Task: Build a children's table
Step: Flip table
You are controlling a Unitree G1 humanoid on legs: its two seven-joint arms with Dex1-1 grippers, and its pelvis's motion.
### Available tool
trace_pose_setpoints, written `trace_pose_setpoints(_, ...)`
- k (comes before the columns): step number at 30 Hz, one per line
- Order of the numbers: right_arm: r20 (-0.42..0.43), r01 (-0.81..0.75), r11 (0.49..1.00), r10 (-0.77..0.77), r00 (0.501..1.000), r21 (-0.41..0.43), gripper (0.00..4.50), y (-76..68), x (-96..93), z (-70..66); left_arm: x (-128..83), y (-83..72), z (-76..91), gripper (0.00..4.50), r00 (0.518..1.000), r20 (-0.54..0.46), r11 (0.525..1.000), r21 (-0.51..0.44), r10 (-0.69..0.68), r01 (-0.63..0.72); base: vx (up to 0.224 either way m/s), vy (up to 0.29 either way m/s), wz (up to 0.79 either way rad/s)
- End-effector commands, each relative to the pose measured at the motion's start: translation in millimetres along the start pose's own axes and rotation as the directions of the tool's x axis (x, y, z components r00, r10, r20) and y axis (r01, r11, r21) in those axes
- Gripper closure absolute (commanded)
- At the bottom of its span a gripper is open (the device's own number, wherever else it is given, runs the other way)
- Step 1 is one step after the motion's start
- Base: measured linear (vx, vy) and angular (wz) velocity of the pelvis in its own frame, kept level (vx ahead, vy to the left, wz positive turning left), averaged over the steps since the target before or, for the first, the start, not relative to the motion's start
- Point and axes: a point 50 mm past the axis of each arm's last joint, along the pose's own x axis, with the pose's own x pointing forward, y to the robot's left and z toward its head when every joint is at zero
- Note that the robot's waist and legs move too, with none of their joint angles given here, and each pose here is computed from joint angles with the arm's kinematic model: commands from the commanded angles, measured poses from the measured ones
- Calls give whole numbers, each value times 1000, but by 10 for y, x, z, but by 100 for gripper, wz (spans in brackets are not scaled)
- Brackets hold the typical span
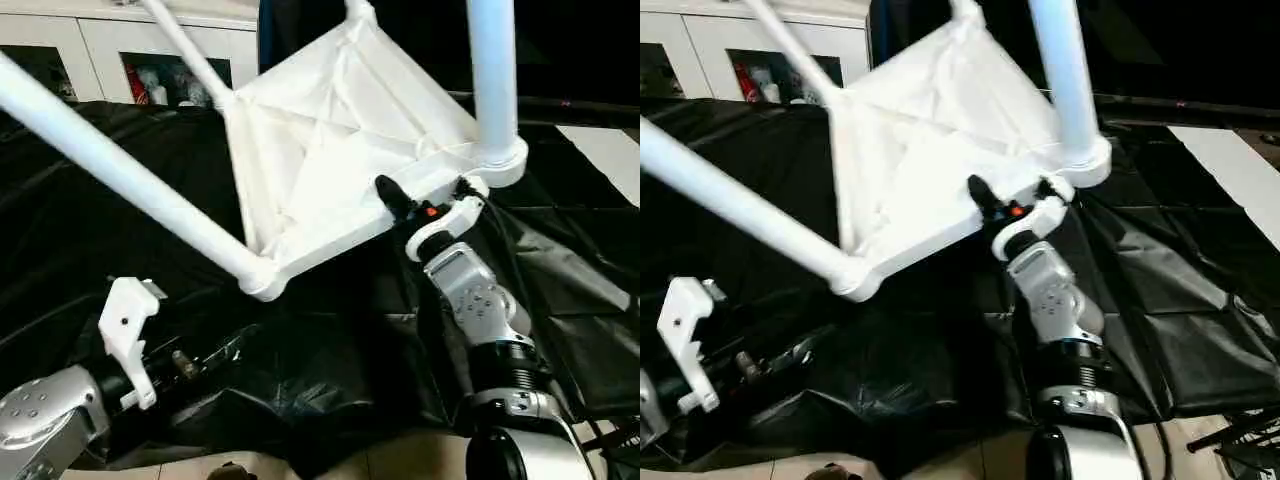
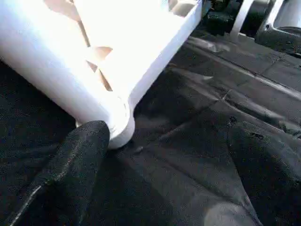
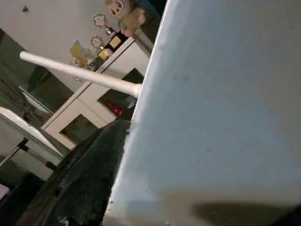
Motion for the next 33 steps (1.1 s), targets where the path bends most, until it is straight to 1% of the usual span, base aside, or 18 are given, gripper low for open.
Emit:
trace_pose_setpoints(1, -10, 0, 961, -3, 1000, -276, 240, 42, -70, 207, 52, -23, 129, 0, 1000, 30, 998, 70, -3, 1, 0, 0, 0)
trace_pose_setpoints(2, -10, 0, 961, -3, 1000, -276, 240, 42, -70, 207, 52, -23, 129, 0, 1000, 30, 998, 70, -3, 1, 0, 0, 0)
trace_pose_setpoints(4, -22, 35, 931, -46, 999, -363, 240, 24, -144, 261, 125, -20, 245, 0, 998, 67, 993, 114, -7, -1, 0, 0, 0)
trace_pose_setpoints(9, 16, 107, 899, -111, 994, -425, 240, -7, -211, 358, 190, -75, 342, 0, 995, 89, 989, 146, -45, 32, 0, 0, 0)
trace_pose_setpoints(10, 31, 133, 884, -133, 991, -449, 240, -15, -224, 387, 211, -92, 372, 0, 994, 96, 987, 159, -50, 34, 0, 0, 0)
trace_pose_setpoints(11, 34, 139, 879, -138, 990, -456, 240, -16, -227, 394, 216, -96, 378, 0, 994, 97, 986, 161, -50, 34, 0, 0, 0)
trace_pose_setpoints(12, 37, 172, 859, -176, 984, -483, 240, -33, -238, 411, 238, -103, 382, 0, 995, 87, 984, 176, -39, 23, 0, 0, 0)
trace_pose_setpoints(17, 31, 205, 849, -218, 975, -488, 240, -32, -248, 410, 305, -115, 381, 0, 997, 71, 980, 200, -38, 23, 0, 0, 0)
trace_pose_setpoints(19, 27, 212, 843, -229, 973, -494, 240, -24, -250, 405, 331, -117, 410, 0, 995, 87, 977, 210, -45, 25, 0, 0, 0)
trace_pose_setpoints(20, 23, 222, 823, -247, 969, -523, 240, -16, -254, 401, 368, -91, 466, 0, 993, 115, 974, 226, -27, 1, 0, 0, 0)
trace_pose_setpoints(24, 20, 235, 807, -267, 963, -542, 240, -14, -260, 400, 399, -42, 518, 0, 991, 134, 965, 258, 8, -43, 0, 0, 0)
trace_pose_setpoints(25, 24, 261, 796, -296, 955, -546, 240, -25, -265, 421, 424, 2, 575, 0, 986, 160, 959, 272, 38, -81, 0, 0, 0)
trace_pose_setpoints(26, 28, 271, 792, -307, 951, -547, 240, -31, -267, 432, 431, 13, 593, 0, 985, 169, 958, 272, 45, -91, 0, 0, 0)
trace_pose_setpoints(28, 33, 285, 788, -319, 947, -546, 240, -41, -271, 449, 438, 10, 610, 0, 984, 175, 958, 273, 44, -91, 0, 0, 0)
trace_pose_setpoints(31, 46, 322, 769, -358, 933, -553, 240, -71, -290, 494, 464, -2, 641, 0, 983, 180, 955, 284, 38, -89, 0, 0, 0)
trace_pose_setpoints(33, 58, 346, 743, -385, 921, -572, 240, -81, -305, 518, 476, -1, 656, 0, 982, 183, 953, 289, 38, -91, 0, 0, 0)
